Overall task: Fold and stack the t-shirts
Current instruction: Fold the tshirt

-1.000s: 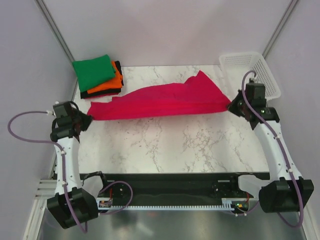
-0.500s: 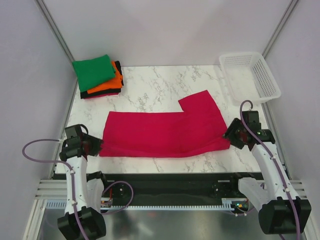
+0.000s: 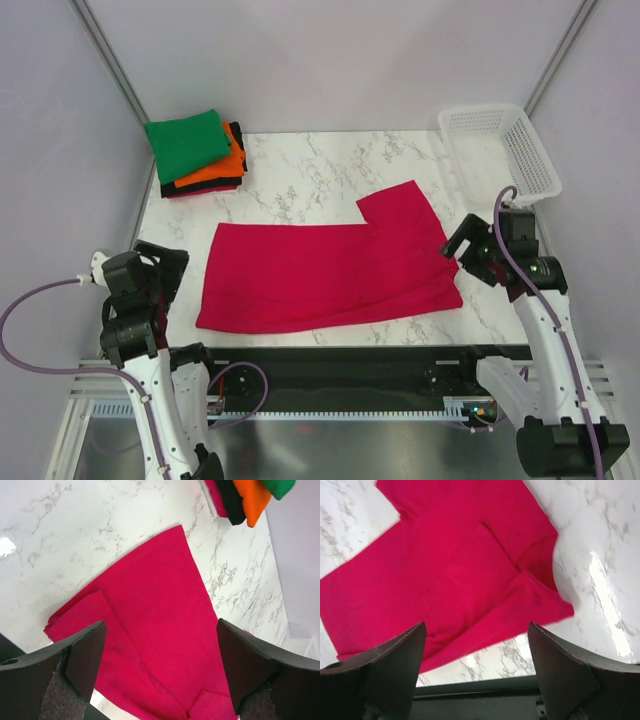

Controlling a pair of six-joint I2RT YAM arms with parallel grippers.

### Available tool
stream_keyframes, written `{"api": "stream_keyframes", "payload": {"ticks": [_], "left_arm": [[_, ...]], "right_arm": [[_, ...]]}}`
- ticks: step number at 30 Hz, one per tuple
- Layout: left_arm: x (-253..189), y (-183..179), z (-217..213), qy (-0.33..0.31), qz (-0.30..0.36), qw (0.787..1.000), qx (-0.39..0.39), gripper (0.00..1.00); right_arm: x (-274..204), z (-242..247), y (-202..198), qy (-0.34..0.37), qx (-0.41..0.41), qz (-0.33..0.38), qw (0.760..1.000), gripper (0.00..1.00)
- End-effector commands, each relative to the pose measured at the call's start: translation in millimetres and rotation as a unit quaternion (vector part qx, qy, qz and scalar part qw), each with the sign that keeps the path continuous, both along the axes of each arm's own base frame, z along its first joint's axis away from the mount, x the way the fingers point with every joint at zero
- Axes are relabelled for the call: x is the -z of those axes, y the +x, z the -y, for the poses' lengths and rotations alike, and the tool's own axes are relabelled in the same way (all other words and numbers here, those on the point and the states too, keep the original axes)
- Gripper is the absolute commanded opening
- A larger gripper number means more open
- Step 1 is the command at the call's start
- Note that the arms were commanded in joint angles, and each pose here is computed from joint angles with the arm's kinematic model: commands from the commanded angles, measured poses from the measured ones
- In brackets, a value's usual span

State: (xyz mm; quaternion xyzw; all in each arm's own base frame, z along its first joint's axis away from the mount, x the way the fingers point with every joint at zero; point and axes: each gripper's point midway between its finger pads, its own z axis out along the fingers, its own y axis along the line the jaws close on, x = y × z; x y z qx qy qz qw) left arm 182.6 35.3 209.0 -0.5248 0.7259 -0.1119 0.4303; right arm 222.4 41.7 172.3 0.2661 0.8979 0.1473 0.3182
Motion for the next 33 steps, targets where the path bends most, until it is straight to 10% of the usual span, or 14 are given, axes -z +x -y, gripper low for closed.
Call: {"api": "stream_keyframes", "payload": {"ticks": [1,17,33], "left_arm": [[-9.3,14.8,-1.0,0.053,0.007,0.996,0.066,0.97],[32.4,50.3,16.4,0.053,-0.066,0.966,0.245,0.90],[35.9,50.9,13.8,0.055,-0.071,0.967,0.238,0.88]], "right_arm": [[-50.3,-6.2,55.0,-0.004,-0.039,0.099,0.994,0.90],[26.3,-20.9,334.8,-0.127,-0.044,0.009,0.991,0.81],[146.3,-23.4,341.7,-0.203,-0.059,-0.084,0.974,0.55]]}}
